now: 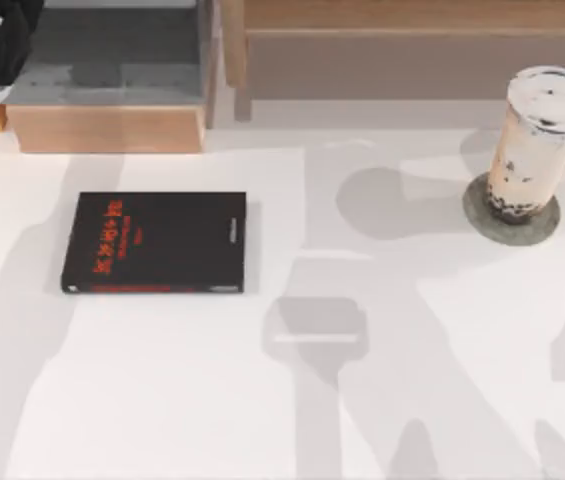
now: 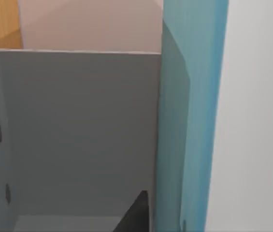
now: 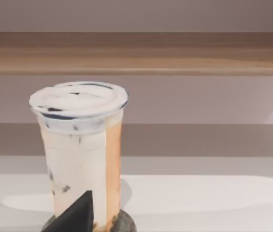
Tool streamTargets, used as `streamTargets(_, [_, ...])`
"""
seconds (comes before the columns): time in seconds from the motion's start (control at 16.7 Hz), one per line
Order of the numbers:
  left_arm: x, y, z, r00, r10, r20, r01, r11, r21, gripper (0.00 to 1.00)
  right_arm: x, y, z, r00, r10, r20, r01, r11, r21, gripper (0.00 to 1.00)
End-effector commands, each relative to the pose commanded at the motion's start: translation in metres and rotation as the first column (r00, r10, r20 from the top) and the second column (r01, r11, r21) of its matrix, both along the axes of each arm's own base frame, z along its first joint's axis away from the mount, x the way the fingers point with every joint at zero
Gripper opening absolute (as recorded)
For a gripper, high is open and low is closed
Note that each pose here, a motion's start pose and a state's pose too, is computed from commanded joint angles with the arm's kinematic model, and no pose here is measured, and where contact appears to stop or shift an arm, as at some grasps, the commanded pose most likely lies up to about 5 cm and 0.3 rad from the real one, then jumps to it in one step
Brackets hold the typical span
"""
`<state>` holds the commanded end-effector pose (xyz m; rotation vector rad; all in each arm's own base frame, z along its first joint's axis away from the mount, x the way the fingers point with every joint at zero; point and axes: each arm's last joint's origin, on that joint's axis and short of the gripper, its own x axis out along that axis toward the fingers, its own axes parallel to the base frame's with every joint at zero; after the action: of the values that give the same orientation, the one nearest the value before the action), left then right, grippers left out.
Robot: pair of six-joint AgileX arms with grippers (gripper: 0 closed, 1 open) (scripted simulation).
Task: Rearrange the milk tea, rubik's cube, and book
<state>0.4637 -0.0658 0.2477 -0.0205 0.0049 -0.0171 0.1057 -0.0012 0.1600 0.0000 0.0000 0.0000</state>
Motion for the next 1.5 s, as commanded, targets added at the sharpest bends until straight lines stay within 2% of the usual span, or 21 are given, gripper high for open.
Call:
streamTargets(0.36, [0.0, 0.0, 0.0, 1.0, 0.0, 0.0, 0.0, 1.0, 0.0, 0.02, 0.0, 0.0, 0.0, 1.0, 0.0, 0.0, 0.0, 1.0, 0.0, 1.0])
streamTargets(0.42, [0.0, 0.0, 0.0, 1.0, 0.0, 0.0, 0.0, 1.0, 0.0, 0.0, 0.0, 0.0, 0.0, 1.0, 0.0, 0.0, 0.0, 1.0, 0.0, 1.0])
streamTargets(1.5, [-0.01, 0.0, 0.011, 1.0, -0.001, 0.002, 0.001, 1.0, 0.001, 0.0, 0.0, 0.0, 0.0, 1.0, 0.0, 0.0, 0.0, 1.0, 0.0, 1.0])
